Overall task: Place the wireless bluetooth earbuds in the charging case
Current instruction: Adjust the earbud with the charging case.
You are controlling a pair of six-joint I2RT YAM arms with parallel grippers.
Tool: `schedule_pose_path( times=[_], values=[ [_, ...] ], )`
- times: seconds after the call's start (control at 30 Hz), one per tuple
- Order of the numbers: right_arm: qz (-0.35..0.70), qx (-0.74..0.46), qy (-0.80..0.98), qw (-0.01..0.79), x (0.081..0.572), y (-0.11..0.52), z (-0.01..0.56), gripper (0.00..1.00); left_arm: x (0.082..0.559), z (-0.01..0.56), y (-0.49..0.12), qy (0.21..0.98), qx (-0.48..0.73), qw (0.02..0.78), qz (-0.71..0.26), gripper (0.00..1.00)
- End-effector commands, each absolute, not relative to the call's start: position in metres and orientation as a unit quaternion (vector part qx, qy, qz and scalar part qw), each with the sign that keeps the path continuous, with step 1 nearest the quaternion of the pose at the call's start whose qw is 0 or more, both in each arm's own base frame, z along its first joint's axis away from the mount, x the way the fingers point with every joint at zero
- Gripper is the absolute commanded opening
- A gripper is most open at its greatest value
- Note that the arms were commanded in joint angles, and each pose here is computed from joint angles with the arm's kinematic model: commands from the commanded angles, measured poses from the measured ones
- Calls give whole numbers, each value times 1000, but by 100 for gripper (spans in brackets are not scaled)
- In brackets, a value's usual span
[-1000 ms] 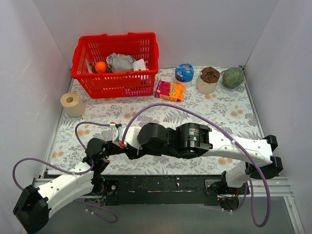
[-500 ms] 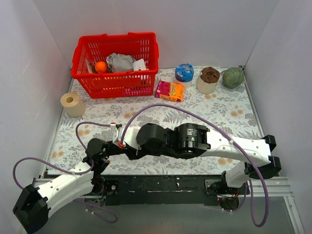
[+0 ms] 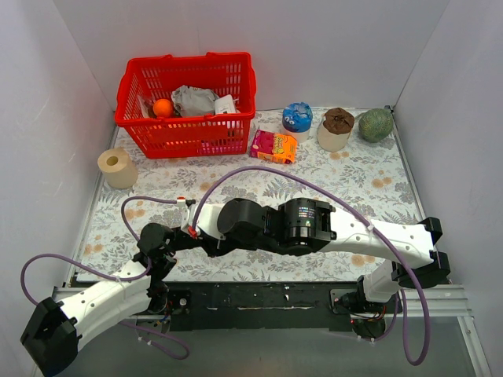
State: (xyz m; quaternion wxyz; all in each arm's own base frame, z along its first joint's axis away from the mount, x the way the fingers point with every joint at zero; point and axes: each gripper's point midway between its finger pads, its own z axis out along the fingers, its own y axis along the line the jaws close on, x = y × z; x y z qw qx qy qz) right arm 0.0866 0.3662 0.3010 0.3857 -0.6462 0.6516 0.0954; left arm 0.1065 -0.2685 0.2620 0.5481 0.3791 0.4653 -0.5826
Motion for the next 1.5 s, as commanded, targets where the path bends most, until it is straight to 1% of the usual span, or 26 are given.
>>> schedule_pose_path(
  times=[0.0, 0.07, 0.1, 0.17, 0.2, 0.3, 0.63, 0.77, 1.0, 1.37, 1.43, 1.47],
  values=[
    [123, -627, 652, 408, 84, 382, 317, 1, 105, 288, -266, 432, 376, 578, -582, 0],
    [123, -624, 653, 411, 84, 382, 319, 2, 105, 287, -266, 433, 376, 578, -582, 0],
    [124, -621, 655, 412, 85, 382, 320, 5, 106, 288, -266, 432, 375, 579, -581, 0],
    [122, -619, 655, 415, 86, 381, 322, 8, 106, 289, -265, 432, 374, 580, -581, 0],
    [121, -619, 656, 415, 86, 380, 322, 12, 106, 288, -265, 432, 374, 580, -580, 0],
    [121, -615, 658, 418, 87, 377, 324, 16, 106, 287, -265, 435, 371, 579, -582, 0],
    [122, -606, 661, 425, 89, 378, 329, 18, 108, 287, -267, 436, 364, 576, -587, 0],
    [124, -601, 662, 430, 90, 376, 334, 22, 108, 286, -266, 438, 364, 577, -585, 0],
    [134, -596, 663, 432, 88, 375, 341, 36, 109, 283, -265, 444, 360, 576, -585, 0],
    [133, -579, 672, 442, 92, 369, 348, 39, 111, 282, -265, 447, 354, 576, -585, 0],
    [138, -561, 673, 461, 96, 364, 361, 35, 110, 283, -264, 445, 352, 579, -586, 0],
    [143, -550, 675, 471, 98, 365, 364, 31, 110, 282, -264, 445, 350, 579, -587, 0]
  ],
)
